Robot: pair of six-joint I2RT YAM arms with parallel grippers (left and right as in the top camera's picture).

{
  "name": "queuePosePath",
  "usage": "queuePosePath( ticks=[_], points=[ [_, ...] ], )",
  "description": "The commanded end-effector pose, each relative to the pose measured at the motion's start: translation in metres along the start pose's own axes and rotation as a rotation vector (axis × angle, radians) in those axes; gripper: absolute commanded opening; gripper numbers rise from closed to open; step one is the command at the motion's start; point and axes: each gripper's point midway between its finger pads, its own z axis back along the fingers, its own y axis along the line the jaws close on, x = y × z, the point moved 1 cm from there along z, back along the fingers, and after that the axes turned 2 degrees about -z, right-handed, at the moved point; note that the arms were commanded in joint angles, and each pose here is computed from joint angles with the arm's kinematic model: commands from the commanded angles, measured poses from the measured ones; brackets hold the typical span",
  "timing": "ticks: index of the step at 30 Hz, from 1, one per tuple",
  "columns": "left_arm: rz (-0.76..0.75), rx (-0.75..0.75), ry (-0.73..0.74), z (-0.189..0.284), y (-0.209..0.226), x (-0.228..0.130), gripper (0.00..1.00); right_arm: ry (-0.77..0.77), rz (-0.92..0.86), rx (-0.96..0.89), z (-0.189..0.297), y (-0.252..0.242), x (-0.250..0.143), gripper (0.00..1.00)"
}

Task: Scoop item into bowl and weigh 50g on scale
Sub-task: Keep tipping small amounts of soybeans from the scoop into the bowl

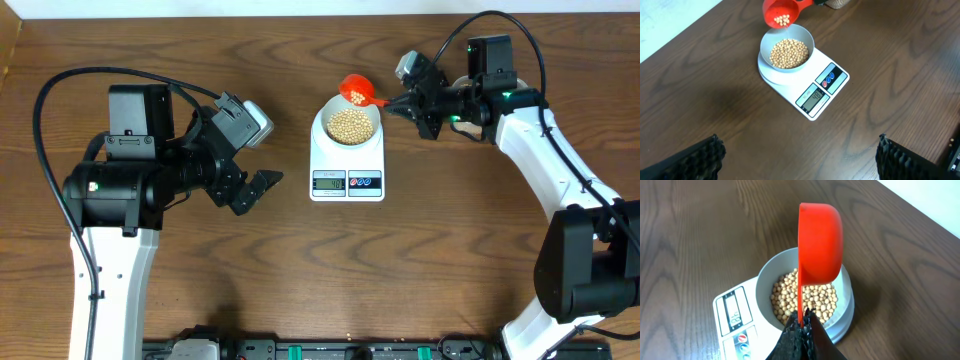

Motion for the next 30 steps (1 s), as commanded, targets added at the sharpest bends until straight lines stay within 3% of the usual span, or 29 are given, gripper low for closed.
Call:
queuePosePath(
  ticks=[1, 12, 30],
  points=[
    [-0.006, 0.001, -0.022, 0.0044, 0.0001, 0.0063, 0.98, -0.008, 0.042, -0.005, 0.004, 0.0061, 0.008, 0.01],
    [-0.006, 0.001, -0.022, 0.0044, 0.0001, 0.0063, 0.98, -0.013, -0.07, 0.001, 0.0049, 0.0064, 0.0083, 0.01],
    [-0.006, 0.001, -0.022, 0.0044, 0.0001, 0.0063, 0.98, -0.013, -0.073, 0.004, 0.0048, 0.007, 0.0081, 0.01]
  ],
)
